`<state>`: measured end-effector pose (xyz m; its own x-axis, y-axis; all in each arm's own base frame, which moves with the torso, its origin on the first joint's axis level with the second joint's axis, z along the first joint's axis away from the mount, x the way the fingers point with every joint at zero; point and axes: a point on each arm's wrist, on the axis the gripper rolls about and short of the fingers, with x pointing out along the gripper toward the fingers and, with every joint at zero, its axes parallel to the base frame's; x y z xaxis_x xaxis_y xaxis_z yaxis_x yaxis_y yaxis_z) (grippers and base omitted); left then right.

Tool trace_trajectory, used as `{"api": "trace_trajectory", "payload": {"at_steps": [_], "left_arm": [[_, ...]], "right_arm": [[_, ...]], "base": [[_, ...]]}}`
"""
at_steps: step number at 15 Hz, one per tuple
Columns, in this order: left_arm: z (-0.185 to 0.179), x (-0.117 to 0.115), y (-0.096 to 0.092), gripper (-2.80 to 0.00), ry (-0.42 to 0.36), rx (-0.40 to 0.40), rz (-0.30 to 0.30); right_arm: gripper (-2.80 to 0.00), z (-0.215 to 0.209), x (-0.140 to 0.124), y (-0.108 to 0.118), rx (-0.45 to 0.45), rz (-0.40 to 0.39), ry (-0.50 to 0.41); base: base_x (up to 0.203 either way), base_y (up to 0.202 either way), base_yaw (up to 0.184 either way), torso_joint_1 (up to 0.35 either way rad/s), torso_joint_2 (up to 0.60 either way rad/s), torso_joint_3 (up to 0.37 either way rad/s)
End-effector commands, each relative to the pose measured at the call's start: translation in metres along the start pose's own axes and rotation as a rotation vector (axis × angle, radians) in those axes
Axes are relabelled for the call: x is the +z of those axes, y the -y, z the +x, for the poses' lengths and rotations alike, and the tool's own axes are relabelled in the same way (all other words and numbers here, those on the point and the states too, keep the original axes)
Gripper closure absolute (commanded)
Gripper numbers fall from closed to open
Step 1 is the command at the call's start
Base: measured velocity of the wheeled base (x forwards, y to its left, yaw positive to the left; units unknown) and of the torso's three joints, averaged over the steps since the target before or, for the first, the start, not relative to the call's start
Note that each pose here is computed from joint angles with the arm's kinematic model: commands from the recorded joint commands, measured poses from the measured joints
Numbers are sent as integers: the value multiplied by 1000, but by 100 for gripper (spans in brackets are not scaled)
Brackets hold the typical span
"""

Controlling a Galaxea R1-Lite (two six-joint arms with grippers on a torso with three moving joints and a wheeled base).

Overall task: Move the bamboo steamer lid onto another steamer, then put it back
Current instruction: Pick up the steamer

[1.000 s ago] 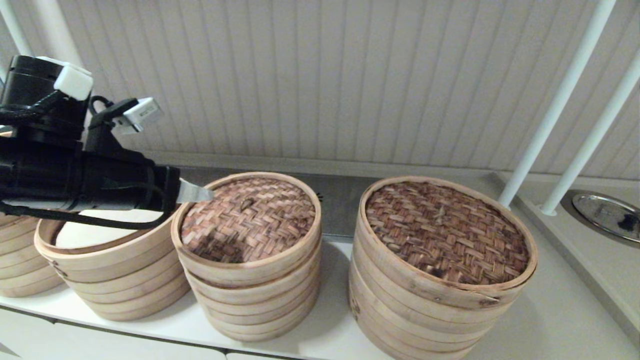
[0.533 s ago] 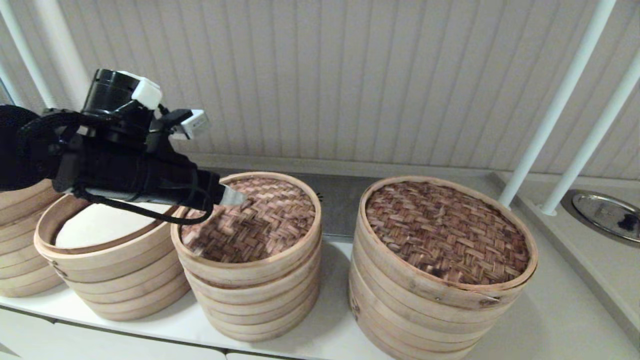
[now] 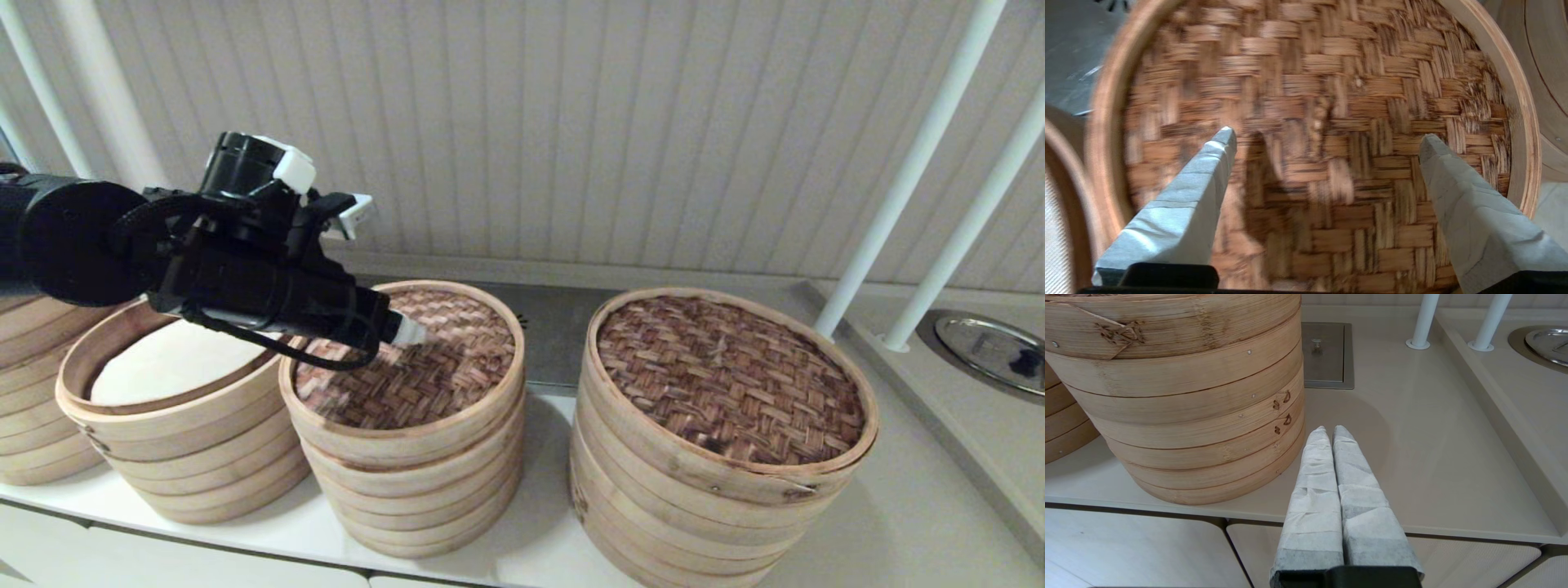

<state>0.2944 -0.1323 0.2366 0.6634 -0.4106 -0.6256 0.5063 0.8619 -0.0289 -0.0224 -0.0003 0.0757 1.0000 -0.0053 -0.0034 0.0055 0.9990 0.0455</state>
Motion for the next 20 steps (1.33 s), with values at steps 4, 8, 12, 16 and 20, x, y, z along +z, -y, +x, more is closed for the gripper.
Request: {"api": "trace_trajectory", "payload": {"at_steps": [4,8,12,16,20], "left_arm": [[11,2,5,-280,-16,37,21],[17,1,9,-280,-29,25,29],[18,0,11,0,-32,26,32],[16,-3,11,0,-38,26,29],[10,-6,11,0,-39,27,31]], "right_arm": [[0,0,-1,0,-1,0,-4],[0,0,-1,0,1,0,-4],[0,0,-1,0,1,0,-4],[0,0,-1,0,1,0,-4],[0,0,-1,0,0,0,-4]], "base": [[0,0,0,0,0,0],[0,0,0,0,0,0],[0,0,0,0,0,0],[0,0,0,0,0,0],[0,0,0,0,0,0]]}}
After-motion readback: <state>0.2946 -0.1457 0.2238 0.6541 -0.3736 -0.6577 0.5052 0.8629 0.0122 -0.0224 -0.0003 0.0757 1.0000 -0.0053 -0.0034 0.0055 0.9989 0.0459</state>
